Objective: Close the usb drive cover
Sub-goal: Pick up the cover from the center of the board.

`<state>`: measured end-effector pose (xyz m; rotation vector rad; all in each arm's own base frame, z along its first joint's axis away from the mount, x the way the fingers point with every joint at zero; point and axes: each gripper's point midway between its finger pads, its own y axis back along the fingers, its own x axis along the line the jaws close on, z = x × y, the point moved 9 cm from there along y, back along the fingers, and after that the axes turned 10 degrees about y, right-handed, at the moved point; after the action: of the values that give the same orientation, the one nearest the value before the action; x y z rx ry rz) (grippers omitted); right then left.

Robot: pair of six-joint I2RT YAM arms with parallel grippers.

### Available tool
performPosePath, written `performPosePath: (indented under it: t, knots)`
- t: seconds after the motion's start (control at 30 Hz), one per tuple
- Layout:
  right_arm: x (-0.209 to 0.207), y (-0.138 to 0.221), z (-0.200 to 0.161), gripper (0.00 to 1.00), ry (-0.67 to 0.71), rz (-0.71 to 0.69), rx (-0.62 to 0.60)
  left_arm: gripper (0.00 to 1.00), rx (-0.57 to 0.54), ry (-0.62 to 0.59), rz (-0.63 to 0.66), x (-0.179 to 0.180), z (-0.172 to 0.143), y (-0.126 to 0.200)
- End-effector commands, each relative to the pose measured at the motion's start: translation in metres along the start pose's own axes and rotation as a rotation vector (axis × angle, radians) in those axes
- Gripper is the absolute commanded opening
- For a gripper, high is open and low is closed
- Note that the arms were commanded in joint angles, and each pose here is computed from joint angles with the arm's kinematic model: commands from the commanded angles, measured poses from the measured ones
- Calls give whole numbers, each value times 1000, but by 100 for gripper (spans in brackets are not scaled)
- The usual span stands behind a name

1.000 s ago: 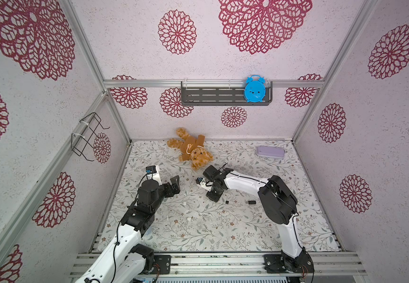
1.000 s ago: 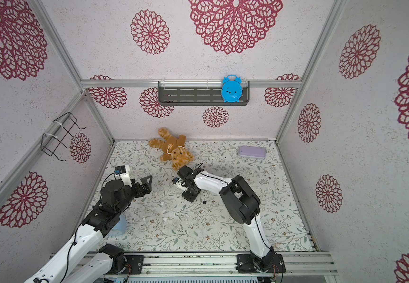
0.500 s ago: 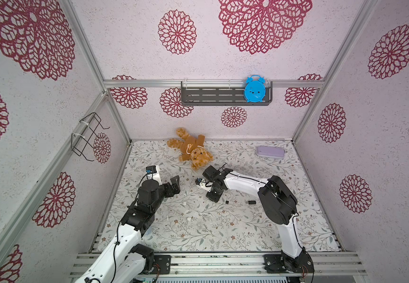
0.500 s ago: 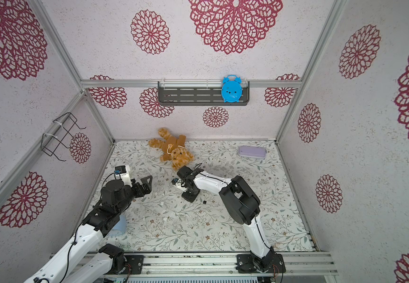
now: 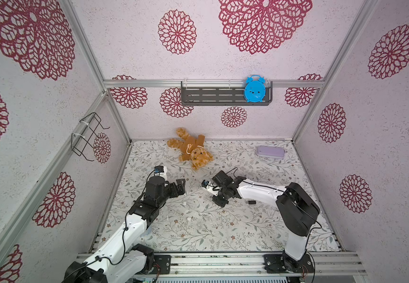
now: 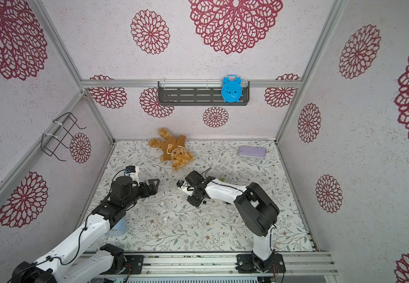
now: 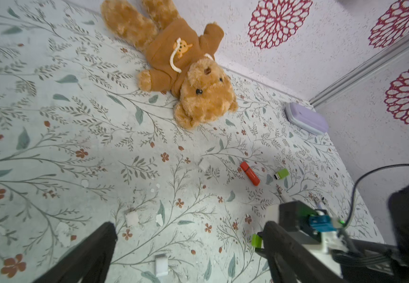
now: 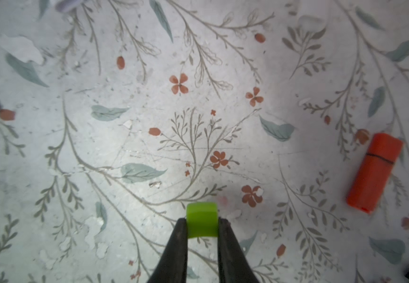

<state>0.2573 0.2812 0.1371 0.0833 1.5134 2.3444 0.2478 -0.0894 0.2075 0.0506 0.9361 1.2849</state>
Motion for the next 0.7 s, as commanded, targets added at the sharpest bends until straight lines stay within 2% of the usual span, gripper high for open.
performPosePath:
  t: [0.0,0.07,0.2,0.3,0.47,0.67]
  knots:
    - [-5,31,14,22,-8,-57,-179,98,89,29,-167,-19,6,-13]
    - [-3,42,12,22,-7,-75,-227,100,168,45,-247,-26,3,-25]
    - [-1,58,12,22,-5,-94,-283,87,347,94,-423,-43,-2,-49]
    - [0,65,12,22,-7,-104,-310,79,436,138,-502,-49,-6,-64]
    - [0,75,14,22,-3,-116,-350,75,528,162,-526,-50,-14,-76]
    - [0,80,18,22,3,-111,-389,67,626,183,-588,-59,-24,-89]
